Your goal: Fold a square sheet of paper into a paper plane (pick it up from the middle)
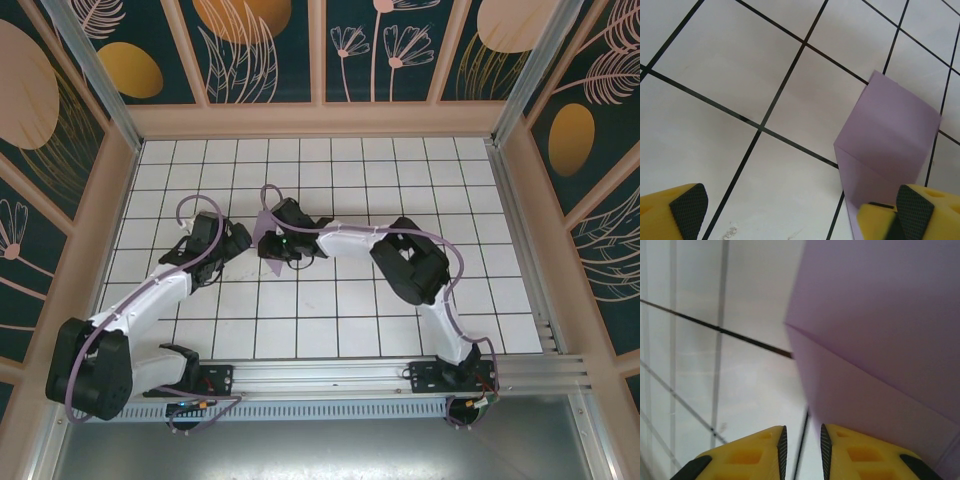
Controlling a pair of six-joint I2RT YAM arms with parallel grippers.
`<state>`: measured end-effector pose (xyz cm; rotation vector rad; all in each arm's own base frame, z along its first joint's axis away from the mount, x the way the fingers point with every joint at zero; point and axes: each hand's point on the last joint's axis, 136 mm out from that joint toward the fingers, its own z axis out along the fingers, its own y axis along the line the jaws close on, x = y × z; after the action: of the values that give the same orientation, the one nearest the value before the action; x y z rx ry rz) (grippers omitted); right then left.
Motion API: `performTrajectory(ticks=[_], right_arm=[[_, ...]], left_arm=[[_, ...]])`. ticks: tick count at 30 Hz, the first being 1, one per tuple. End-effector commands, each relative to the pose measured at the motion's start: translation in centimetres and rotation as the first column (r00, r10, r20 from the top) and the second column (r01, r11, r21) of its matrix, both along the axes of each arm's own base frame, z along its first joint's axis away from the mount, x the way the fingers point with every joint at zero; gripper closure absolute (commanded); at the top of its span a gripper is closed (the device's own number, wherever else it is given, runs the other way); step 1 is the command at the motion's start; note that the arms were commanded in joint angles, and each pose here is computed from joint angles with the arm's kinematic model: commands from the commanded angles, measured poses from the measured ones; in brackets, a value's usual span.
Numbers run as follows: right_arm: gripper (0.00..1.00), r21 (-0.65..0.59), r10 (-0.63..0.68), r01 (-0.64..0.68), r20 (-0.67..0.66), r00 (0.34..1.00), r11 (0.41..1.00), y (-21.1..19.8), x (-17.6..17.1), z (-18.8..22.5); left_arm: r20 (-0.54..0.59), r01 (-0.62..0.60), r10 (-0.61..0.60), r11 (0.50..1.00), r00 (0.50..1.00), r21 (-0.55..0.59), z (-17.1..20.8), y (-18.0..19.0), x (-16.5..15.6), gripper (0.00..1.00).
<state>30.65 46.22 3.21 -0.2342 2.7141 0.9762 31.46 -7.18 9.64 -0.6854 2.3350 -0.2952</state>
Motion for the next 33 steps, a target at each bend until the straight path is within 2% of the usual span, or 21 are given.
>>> performTrajectory(ticks=[1, 6, 10, 13, 16, 19, 23, 27, 33], right_arm=[[0.72, -0.13, 0.016, -0.018, -0.012, 1.0, 0.991, -1.8, 0.0, -2.1], [0.72, -0.246, 0.194, -0.188, -0.001, 0.981, 0.951, -5.3, -1.7, -4.3], [0.72, -0.33, 0.387, -0.361, 0.016, 0.922, 0.872, -9.6, -4.2, -5.5], [0.72, -0.334, 0.457, -0.411, 0.067, 0.887, 0.848, -11.1, -4.6, -4.0], [0.72, -0.289, 0.474, -0.417, 0.166, 0.865, 0.862, -10.4, -4.1, -0.4], [0.7, -0.183, 0.389, -0.35, 0.263, 0.883, 0.919, -9.3, -3.4, 4.2], [0.59, -0.035, 0.118, -0.113, 0.248, 0.962, 0.993, -9.5, -2.3, 7.1], [0.58, 0.006, -0.093, 0.093, 0.125, 0.988, 0.996, -10.2, -1.8, 5.4], [0.6, 0.022, -0.154, 0.153, 0.046, 0.987, 0.988, -9.0, -1.0, 3.8]], left_arm=[[0.001, -0.012, 0.012, 1.0, 1.0, -0.02, -0.1, 0.2, -0.4, 0.01], [0.008, 0.03, -0.03, 0.999, 1.0, -0.038, -0.1, -0.5, -0.3, 0.01], [0.02, 0.064, -0.063, 0.997, 0.998, -0.053, 0.0, -1.1, -0.2, 0.02], [0.027, 0.097, -0.095, 0.992, 0.995, -0.077, 0.0, -1.8, -0.2, 0.01], [0.039, 0.137, -0.133, 0.984, 0.99, -0.114, 0.1, -2.8, 0.0, 0.02], [0.06, 0.183, -0.175, 0.969, 0.983, -0.167, 0.2, -4.0, -0.1, 0.01], [0.082, 0.232, -0.219, 0.94, 0.972, -0.249, 0.1, -5.6, -0.4, 0.02], [0.085, 0.258, -0.243, 0.915, 0.966, -0.312, -0.2, -6.6, -0.8, 0.01], [0.084, 0.264, -0.251, 0.884, 0.964, -0.385, -0.9, -7.9, -1.6, 0.03]])
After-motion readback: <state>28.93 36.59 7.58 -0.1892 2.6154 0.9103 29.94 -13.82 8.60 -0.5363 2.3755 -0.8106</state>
